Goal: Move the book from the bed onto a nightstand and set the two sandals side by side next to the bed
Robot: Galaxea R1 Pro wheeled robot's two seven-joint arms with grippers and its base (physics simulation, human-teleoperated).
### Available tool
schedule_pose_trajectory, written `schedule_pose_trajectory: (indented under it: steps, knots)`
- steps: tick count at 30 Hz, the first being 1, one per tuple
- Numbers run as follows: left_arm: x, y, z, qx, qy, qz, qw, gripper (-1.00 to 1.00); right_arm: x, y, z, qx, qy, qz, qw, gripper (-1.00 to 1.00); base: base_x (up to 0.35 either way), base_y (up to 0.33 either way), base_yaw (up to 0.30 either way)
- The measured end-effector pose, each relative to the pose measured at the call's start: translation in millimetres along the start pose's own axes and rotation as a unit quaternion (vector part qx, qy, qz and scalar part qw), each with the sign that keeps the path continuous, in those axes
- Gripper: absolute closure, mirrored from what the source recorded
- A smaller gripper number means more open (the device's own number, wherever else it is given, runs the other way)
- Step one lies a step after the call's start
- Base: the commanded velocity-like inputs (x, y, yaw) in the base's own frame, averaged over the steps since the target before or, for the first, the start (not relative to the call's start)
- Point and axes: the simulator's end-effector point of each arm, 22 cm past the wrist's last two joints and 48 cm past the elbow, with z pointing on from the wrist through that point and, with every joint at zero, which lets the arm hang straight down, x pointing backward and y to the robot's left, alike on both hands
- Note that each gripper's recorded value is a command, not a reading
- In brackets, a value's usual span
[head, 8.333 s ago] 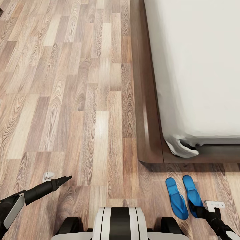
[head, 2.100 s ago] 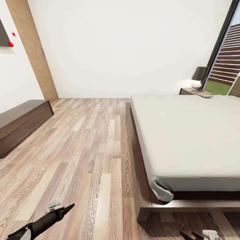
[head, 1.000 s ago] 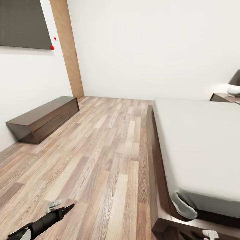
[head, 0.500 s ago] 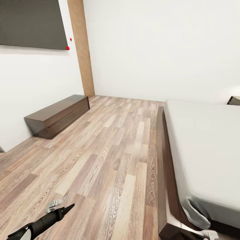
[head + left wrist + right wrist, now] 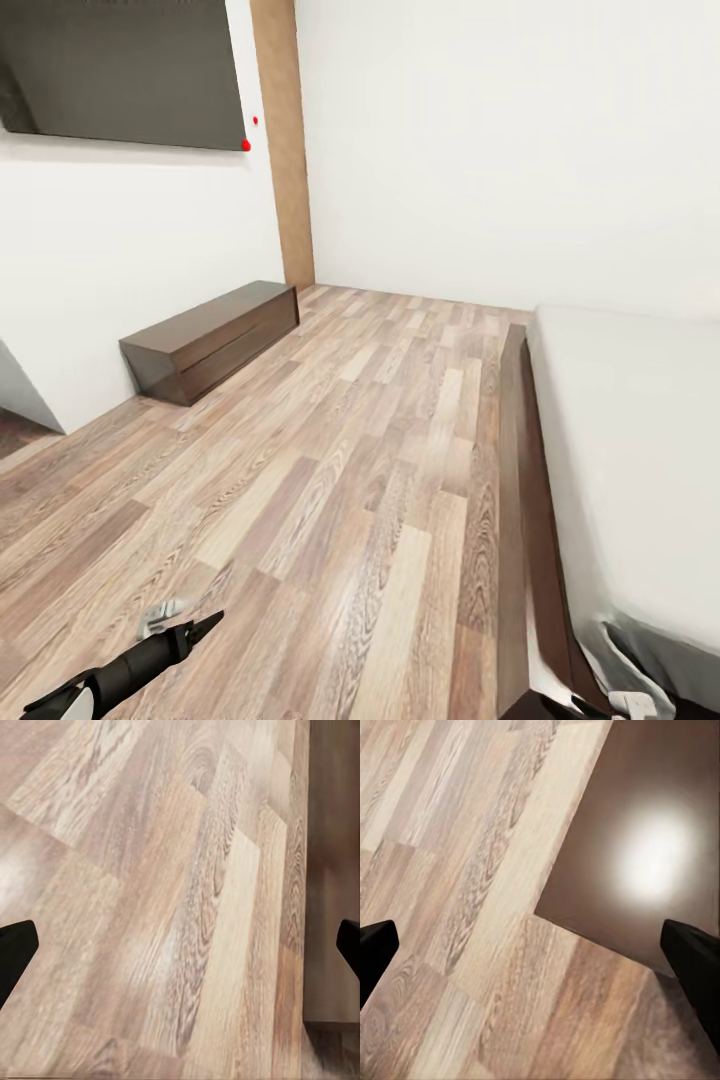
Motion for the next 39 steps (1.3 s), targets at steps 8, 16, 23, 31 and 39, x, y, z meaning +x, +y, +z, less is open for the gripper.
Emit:
schedule_pose_trajectory:
  steps: [8, 16, 23, 31, 39]
  knots:
    - [2.1, -3.4, 2.5, 0.003, 0.0, -0.002, 1.0, -1.0, 1.9, 1.7, 0.9, -0.003, 0.005, -0.002, 1.0, -1.0, 0.0, 0.0, 0.201]
    - [2.3, -3.8, 2.8, 0.003, 0.0, -0.002, 1.0, -1.0, -2.1, 0.8, 1.2, -0.001, -0.002, -0.002, 1.0, -1.0, 0.0, 0.0, 0.193]
    - [2.3, -3.7, 2.8, 0.003, 0.0, -0.002, 1.0, -1.0, -1.9, 0.9, 1.2, -0.001, -0.002, -0.002, 1.0, -1.0, 0.0, 0.0, 0.189]
    - [4.5, -7.2, 5.3, 0.006, 0.001, -0.004, 1.0, -1.0, -0.3, 0.8, 1.3, -0.001, 0.001, -0.002, 1.0, -1.0, 0.0, 0.0, 0.188]
    - [6.1, -9.7, 7.1, 0.008, 0.001, -0.005, 1.0, -1.0, -0.3, 0.8, 1.3, -0.001, 0.001, -0.002, 1.0, -1.0, 0.0, 0.0, 0.176]
